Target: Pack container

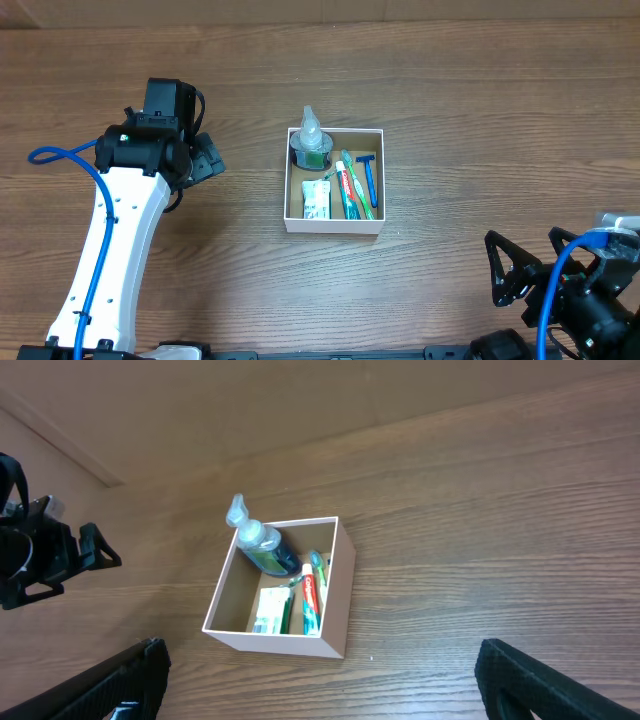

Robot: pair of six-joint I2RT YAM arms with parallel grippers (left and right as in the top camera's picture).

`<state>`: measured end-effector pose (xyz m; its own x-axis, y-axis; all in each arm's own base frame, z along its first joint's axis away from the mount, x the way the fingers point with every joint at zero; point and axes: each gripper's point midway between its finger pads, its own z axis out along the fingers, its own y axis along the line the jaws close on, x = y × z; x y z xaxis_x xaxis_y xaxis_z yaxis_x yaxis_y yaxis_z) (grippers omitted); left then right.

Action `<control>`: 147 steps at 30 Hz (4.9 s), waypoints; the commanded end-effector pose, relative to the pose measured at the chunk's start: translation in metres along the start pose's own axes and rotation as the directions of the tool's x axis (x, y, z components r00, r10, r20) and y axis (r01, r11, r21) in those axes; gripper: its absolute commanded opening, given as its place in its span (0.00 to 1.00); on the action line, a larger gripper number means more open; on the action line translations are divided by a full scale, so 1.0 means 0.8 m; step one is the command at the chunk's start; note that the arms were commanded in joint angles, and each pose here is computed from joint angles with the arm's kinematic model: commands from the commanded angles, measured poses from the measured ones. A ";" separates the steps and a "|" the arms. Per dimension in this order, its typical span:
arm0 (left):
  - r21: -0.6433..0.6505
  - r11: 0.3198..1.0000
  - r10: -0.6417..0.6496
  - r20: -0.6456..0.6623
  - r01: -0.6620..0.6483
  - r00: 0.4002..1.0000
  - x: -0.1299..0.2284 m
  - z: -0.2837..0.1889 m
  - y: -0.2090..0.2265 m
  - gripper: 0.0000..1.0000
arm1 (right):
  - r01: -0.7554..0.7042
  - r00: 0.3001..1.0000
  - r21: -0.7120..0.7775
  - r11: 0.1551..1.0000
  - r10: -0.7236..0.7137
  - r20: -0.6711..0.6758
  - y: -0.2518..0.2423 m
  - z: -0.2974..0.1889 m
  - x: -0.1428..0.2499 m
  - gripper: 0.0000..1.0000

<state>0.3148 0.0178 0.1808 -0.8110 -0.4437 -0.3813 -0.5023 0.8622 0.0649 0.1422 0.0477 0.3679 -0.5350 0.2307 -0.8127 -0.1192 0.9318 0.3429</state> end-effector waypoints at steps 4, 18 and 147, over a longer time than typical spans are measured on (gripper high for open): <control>0.006 1.000 0.008 0.037 -0.008 0.999 -0.010 -0.012 0.002 1.00 | 0.008 1.000 0.009 1.000 -0.008 0.017 -0.001 -0.004 -0.005 1.00; 0.006 1.000 0.008 0.037 -0.008 0.999 -0.010 -0.012 0.002 1.00 | 0.229 0.921 0.024 0.973 -0.224 0.320 0.003 -0.042 -0.037 1.00; 0.446 0.892 -0.352 0.593 0.068 0.724 0.260 -0.228 0.245 1.00 | 0.308 0.827 0.124 0.943 -0.330 0.454 -0.110 0.219 0.130 1.00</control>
<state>-0.0072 0.0479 0.2883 -0.2376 -0.4979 -0.8340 -0.3599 0.8426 -0.4005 0.2430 0.0414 0.1707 -0.0336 0.0131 -0.9993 -0.1865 0.9823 0.0191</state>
